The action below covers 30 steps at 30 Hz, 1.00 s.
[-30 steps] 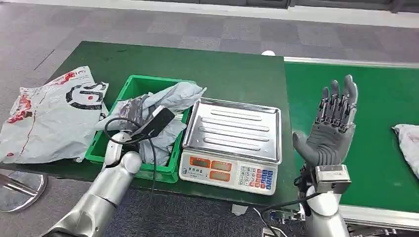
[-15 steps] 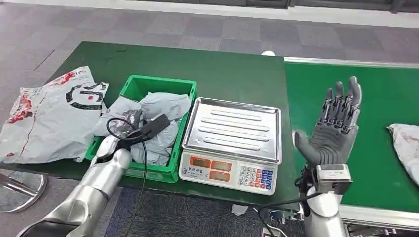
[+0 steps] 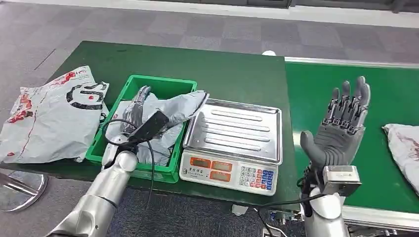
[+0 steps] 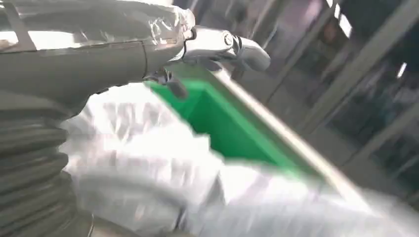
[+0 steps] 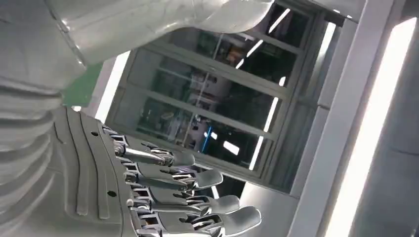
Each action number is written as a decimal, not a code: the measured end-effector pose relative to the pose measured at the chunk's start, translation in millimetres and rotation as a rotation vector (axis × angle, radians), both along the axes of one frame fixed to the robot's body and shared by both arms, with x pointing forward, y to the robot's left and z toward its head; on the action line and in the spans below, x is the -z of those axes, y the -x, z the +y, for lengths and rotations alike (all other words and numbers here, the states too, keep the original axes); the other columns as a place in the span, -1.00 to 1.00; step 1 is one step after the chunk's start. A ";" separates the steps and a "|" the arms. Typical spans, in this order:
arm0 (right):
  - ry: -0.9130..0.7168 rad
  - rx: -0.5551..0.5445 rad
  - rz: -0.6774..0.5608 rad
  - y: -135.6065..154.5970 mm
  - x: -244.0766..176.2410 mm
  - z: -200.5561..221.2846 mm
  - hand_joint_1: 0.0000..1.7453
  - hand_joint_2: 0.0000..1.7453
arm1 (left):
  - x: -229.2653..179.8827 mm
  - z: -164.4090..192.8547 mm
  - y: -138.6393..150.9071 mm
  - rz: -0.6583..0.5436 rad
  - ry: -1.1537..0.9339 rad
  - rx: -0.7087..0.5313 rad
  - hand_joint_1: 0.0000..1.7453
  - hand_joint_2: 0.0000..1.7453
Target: Moved the parcel from conveyor to table for the left to box.
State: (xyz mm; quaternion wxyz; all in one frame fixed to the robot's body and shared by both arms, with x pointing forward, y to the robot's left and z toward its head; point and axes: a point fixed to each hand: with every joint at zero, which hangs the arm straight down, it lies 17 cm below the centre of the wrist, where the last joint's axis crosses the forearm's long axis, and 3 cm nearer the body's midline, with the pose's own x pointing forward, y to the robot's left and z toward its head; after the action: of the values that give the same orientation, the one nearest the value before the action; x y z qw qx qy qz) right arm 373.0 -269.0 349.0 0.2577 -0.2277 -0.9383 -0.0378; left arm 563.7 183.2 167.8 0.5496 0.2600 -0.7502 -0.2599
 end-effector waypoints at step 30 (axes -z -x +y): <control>-0.204 -0.098 0.232 -47.2 57.0 -27.2 -1.00 1.00 | -70.7 -95.2 110.3 -0.105 0.937 0.734 -1.00 1.00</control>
State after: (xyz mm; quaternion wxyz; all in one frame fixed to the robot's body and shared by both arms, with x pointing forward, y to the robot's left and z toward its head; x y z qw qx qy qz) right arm 420.2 -296.1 292.0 0.3875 -0.1573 -0.9035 -0.0937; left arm 453.4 88.0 238.5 0.4424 -0.2738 -0.8518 -0.0612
